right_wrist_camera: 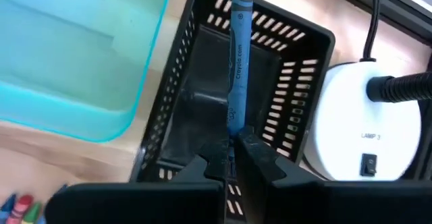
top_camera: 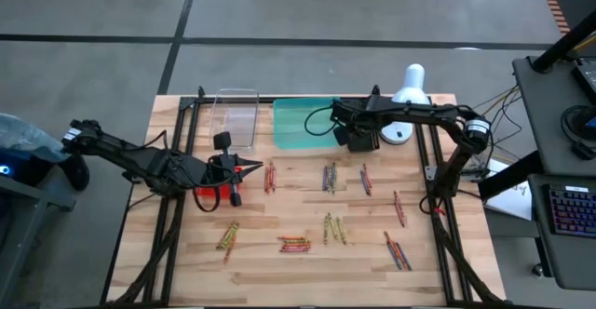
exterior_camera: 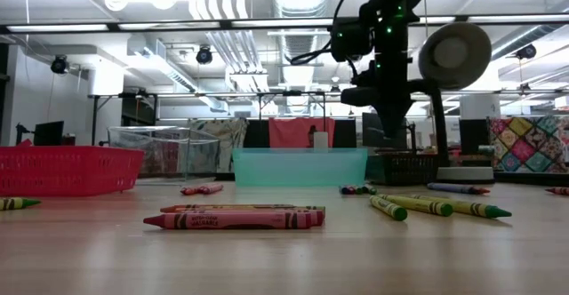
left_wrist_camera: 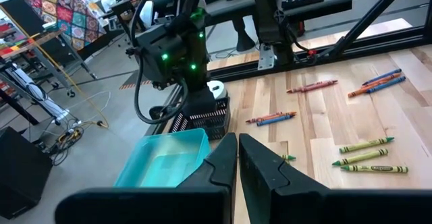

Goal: Sort crayons
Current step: Put the blue crayon into the black bin

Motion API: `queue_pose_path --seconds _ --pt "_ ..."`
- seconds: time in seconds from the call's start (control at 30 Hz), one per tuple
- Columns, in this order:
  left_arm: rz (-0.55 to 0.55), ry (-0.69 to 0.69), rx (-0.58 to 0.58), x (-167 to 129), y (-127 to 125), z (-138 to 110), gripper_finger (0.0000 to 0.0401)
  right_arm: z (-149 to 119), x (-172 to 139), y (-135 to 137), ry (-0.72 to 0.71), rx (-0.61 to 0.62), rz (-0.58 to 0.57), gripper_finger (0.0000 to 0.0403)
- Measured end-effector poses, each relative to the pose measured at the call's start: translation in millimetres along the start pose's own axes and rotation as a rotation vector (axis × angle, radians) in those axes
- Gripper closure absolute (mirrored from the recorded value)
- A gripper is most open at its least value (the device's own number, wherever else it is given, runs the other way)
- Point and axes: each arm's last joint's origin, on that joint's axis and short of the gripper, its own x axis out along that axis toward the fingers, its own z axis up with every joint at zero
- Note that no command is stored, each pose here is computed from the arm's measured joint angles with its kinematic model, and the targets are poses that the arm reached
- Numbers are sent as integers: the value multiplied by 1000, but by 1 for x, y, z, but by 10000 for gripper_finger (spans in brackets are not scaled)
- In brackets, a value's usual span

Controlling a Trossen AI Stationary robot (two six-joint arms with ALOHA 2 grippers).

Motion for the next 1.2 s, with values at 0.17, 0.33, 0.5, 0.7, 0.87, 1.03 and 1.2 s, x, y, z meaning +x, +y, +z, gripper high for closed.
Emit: queue_pose_path --seconds 0.17,0.33,0.5,0.7,0.87,1.03,1.2 --pt "0 0 0 0 0 0 401 -2 7 1 -16 13 13 391" --pt "0 -1 3 0 0 0 401 -6 17 2 -26 24 23 391" --pt "0 -1 3 0 0 0 401 -11 25 2 -28 28 27 391" --pt "0 -1 4 0 0 0 401 -17 36 2 -38 43 38 391" --pt "0 -1 4 0 0 0 401 -22 45 1 -40 44 40 391" --pt "0 -1 4 0 0 0 401 -24 47 1 -37 41 37 390" --pt "1 -1 4 0 0 0 401 -23 47 2 -51 45 50 390"
